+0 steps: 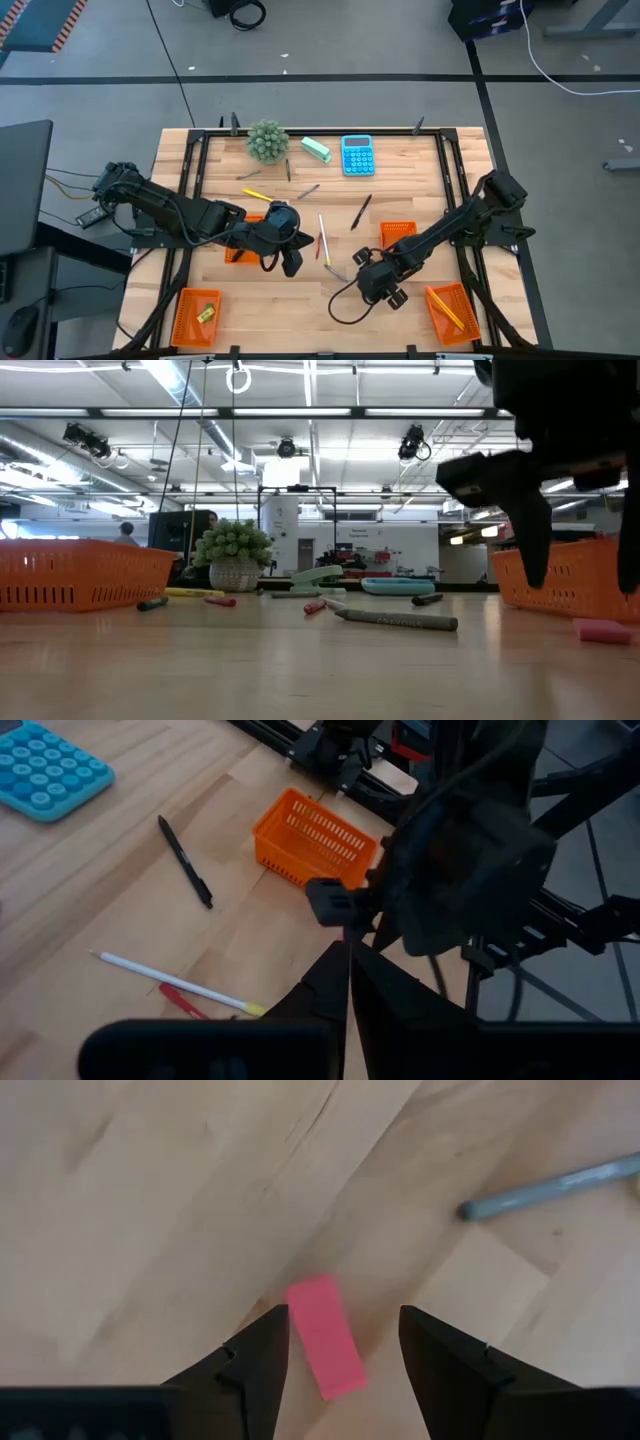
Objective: Sort crayons/erasers/pens/pencils in bins
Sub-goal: Put the pink eraser into the bottom left orange basket
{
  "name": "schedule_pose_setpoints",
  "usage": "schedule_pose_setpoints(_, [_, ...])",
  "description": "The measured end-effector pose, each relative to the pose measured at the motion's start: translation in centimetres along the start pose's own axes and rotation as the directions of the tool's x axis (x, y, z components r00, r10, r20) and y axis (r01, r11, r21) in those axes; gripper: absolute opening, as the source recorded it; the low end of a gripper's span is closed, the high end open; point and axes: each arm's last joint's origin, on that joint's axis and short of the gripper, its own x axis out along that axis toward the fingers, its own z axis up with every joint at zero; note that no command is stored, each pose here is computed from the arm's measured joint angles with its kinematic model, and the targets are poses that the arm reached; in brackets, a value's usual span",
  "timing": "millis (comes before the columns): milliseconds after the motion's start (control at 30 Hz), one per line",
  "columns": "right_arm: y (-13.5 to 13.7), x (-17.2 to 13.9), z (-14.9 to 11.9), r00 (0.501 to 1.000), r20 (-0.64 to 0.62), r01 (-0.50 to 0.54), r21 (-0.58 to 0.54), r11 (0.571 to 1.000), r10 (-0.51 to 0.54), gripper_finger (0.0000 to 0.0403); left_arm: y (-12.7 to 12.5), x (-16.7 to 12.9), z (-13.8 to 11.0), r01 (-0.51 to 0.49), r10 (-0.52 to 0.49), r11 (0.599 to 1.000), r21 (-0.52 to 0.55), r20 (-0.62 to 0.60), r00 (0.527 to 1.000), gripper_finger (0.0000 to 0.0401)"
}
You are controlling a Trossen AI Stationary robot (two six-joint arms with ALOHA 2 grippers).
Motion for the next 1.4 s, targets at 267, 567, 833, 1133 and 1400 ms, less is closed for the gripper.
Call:
schedule_pose_setpoints(267, [0.0,1.4,-0.4,0.999,-0.053,-0.009,-0.02,1.0,0.008,0.0195,-0.2,-0.1,-0.2,0.006,-0.006,1.0,-0.014,-0.004,1.0,0.0012])
schedule_pose_setpoints(567, [0.0,2.4,-0.5,0.996,-0.085,-0.007,-0.021,1.0,0.005,0.0164,-0.2,-0.1,-0.2,0.005,-0.005,1.0,-0.014,-0.004,1.0,0.0024])
schedule_pose_setpoints(833, [0.0,2.3,-0.6,0.996,-0.085,0.003,-0.015,1.0,-0.004,0.008,-0.2,-0.1,-0.2,0.004,-0.005,1.0,-0.014,-0.004,1.0,0.001])
schedule_pose_setpoints(1133, [-0.1,0.6,-0.4,0.999,-0.044,0.034,0.055,0.998,-0.032,0.0057,-0.2,-0.1,-0.2,0.005,-0.005,1.0,-0.014,-0.004,1.0,0.0026])
schedule_pose_setpoints(1400, [-0.3,-5.3,0.4,0.984,0.147,0.077,0.141,0.987,-0.098,0.0057,-0.1,0.0,-0.2,0.004,-0.004,1.0,-0.007,-0.004,1.0,0.001])
